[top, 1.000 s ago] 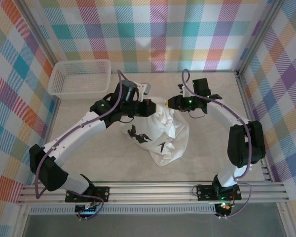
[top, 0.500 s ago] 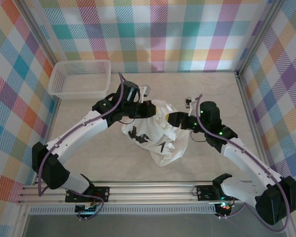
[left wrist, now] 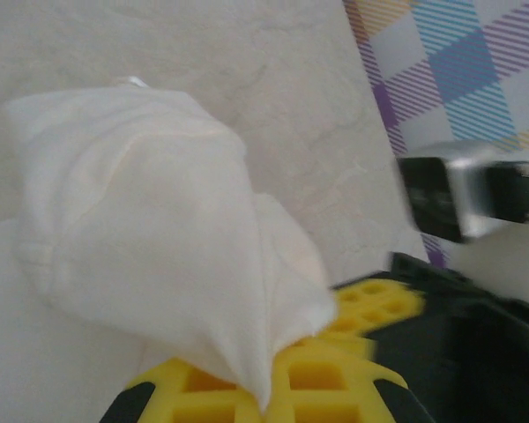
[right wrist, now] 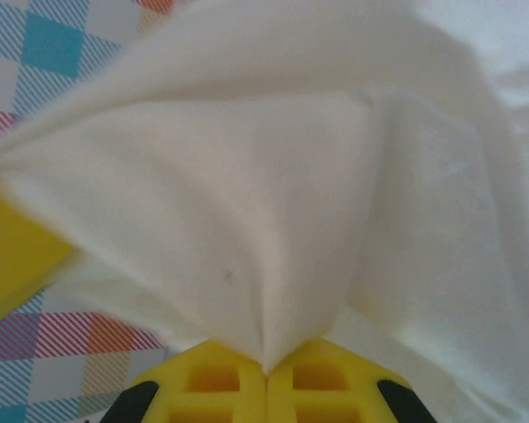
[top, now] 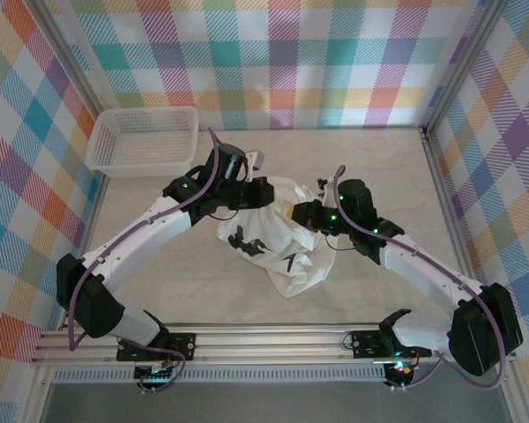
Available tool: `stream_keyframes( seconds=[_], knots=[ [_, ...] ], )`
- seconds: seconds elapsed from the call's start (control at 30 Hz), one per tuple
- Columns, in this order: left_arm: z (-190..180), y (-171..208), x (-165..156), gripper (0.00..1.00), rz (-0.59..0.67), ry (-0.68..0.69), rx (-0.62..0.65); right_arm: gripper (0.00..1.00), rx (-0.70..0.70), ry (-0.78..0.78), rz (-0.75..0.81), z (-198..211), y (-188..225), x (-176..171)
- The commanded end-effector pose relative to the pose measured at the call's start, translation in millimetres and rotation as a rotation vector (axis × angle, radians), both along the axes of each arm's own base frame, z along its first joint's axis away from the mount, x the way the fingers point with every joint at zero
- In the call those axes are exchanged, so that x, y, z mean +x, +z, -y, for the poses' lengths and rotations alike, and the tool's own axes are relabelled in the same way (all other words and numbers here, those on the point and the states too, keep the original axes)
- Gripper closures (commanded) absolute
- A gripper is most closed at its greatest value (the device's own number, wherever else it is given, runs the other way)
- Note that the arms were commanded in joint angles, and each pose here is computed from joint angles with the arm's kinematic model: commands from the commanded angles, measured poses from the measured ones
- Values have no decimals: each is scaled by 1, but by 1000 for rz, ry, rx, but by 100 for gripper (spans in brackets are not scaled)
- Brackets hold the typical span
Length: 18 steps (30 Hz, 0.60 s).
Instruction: Fold the inside-out t-shirt
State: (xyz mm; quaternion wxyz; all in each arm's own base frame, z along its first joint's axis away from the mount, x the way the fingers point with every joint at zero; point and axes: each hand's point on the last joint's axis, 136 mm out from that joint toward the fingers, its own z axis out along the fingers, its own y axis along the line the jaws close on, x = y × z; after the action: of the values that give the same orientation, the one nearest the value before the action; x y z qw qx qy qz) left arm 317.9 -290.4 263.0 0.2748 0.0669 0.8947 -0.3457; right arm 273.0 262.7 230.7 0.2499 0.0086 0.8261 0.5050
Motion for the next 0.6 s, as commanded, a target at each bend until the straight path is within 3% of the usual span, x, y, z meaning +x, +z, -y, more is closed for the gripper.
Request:
stream_keyframes(
  seconds=[0.0, 0.1, 0.27, 0.4, 0.57],
  knots=[
    [-48, -35, 29, 100, -20, 127, 80, 100, 93, 16, 240, 7, 88, -7],
    [-47, -31, 42, 91, 22, 94, 27, 100, 167, 62, 282, 9, 126, -11],
    [-51, -28, 37, 59, 90, 41, 77, 100, 246, 99, 237, 5, 147, 2],
    [-51, -13, 11, 52, 211, -27, 58, 100, 207, 120, 220, 3, 146, 8],
    [-17, 2, -40, 48, 403, -177, 117, 100, 171, 137, 213, 1, 144, 11]
  ],
)
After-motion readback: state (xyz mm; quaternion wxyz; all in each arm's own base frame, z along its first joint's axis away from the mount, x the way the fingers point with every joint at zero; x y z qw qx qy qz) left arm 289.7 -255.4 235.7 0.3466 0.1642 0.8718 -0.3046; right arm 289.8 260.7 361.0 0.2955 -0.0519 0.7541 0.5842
